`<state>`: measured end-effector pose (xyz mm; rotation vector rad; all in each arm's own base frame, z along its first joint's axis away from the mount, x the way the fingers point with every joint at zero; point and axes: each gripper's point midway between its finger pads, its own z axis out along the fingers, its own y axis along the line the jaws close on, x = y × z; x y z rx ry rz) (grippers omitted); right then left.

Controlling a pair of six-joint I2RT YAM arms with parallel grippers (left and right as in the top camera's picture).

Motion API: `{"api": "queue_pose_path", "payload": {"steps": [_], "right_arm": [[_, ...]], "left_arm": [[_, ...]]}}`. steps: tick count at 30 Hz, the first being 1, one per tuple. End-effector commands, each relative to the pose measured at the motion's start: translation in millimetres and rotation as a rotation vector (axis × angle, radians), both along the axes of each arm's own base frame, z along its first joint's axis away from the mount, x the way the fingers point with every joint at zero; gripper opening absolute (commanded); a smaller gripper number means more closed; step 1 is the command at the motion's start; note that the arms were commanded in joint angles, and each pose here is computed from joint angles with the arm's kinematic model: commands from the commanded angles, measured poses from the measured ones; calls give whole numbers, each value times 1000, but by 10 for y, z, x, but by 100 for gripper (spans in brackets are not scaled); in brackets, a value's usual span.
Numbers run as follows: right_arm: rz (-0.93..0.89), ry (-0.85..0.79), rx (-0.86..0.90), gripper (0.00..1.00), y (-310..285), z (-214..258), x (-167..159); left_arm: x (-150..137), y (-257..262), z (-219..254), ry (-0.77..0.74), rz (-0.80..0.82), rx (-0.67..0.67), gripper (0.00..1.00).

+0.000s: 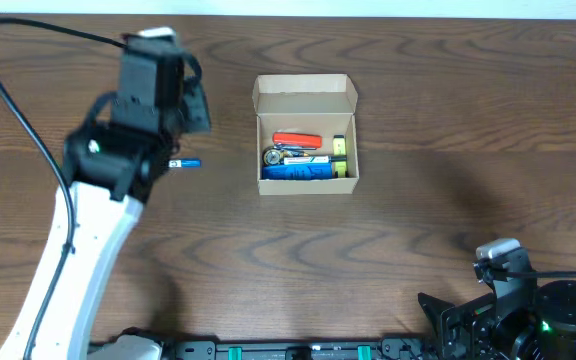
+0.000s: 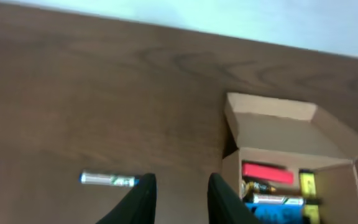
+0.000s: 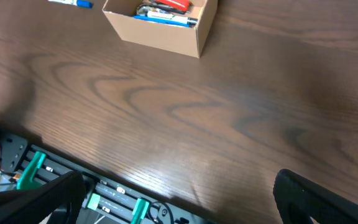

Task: Pack container
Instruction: 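Move the left gripper back over the blue-capped whiteboard marker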

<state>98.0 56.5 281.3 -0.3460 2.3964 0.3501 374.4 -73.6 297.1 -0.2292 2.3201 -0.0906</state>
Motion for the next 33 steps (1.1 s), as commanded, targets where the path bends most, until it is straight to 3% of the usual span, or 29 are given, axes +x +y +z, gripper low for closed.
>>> {"api": "queue_pose_path", "payload": {"steps": [1, 4, 5, 7, 10, 12, 14, 15, 16, 19, 23, 26, 33], "right_arm": [[8, -2, 0, 99, 5, 4, -9], [8, -2, 0, 99, 5, 5, -8], [8, -2, 0, 99, 5, 4, -9], [7, -2, 0, 99, 5, 5, -8], [8, -2, 0, 99, 5, 5, -8], [8, -2, 0, 99, 5, 5, -8], [8, -2, 0, 99, 5, 4, -9], [7, -2, 0, 99, 5, 5, -8], [7, -2, 0, 99, 5, 4, -9], [8, -2, 0, 99, 5, 4, -9], [8, -2, 0, 99, 5, 4, -9], [8, -2, 0, 99, 5, 4, -9], [7, -2, 0, 99, 5, 4, -9]], "left_arm": [[136, 162, -97, 86, 188, -112, 25], [160, 312, -353, 188, 330, -168, 34], [155, 338, -448, 222, 384, -210, 51], [160, 302, -580, 275, 435, -289, 56], [195, 119, -707, 344, 376, -368, 56], [186, 135, -783, 368, 387, -353, 68], [196, 102, -862, 393, 399, -369, 74], [198, 68, -891, 406, 393, -382, 82], [206, 60, -930, 418, 393, -382, 97], [191, 93, -1047, 452, 457, -384, 95], [-2, 333, -1258, 505, 800, -391, 95], [-72, 407, -1384, 523, 958, -395, 96], [-31, 401, -1805, 588, 1115, -388, 95]]}}
